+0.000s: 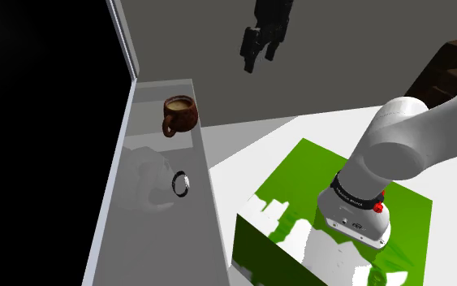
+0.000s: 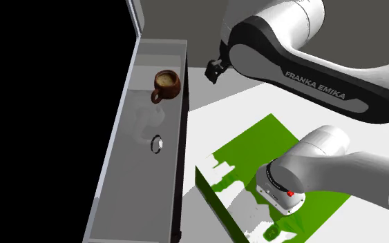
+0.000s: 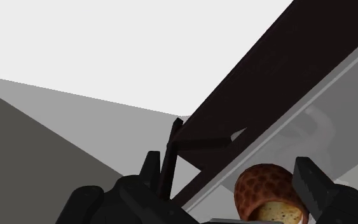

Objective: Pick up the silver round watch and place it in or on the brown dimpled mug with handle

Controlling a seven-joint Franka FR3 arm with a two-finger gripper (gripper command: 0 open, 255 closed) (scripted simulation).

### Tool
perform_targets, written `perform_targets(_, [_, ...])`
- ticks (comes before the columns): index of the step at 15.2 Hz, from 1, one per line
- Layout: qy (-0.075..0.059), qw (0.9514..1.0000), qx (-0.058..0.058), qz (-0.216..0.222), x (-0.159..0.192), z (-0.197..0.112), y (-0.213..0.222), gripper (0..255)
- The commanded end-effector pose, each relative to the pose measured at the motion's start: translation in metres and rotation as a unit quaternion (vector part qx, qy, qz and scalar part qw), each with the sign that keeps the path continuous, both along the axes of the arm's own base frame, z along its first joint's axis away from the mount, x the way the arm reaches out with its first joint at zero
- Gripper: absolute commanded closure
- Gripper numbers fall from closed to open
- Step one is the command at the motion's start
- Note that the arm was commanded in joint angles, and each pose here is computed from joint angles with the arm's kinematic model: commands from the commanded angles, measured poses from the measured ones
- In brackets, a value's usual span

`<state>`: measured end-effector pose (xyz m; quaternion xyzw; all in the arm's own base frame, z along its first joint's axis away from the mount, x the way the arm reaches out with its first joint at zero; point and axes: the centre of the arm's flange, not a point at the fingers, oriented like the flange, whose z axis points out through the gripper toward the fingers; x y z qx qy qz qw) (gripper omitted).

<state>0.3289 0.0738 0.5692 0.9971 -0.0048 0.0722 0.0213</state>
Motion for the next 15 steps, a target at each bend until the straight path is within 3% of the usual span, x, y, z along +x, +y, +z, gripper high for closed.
perform_targets(1, [0.005,1.0,0.005,-0.006,0.006,-0.017,0.022,0])
perform_targets(15, [0.043,0.9974,0.034,-0.047,0.037,-0.126,0.161,0])
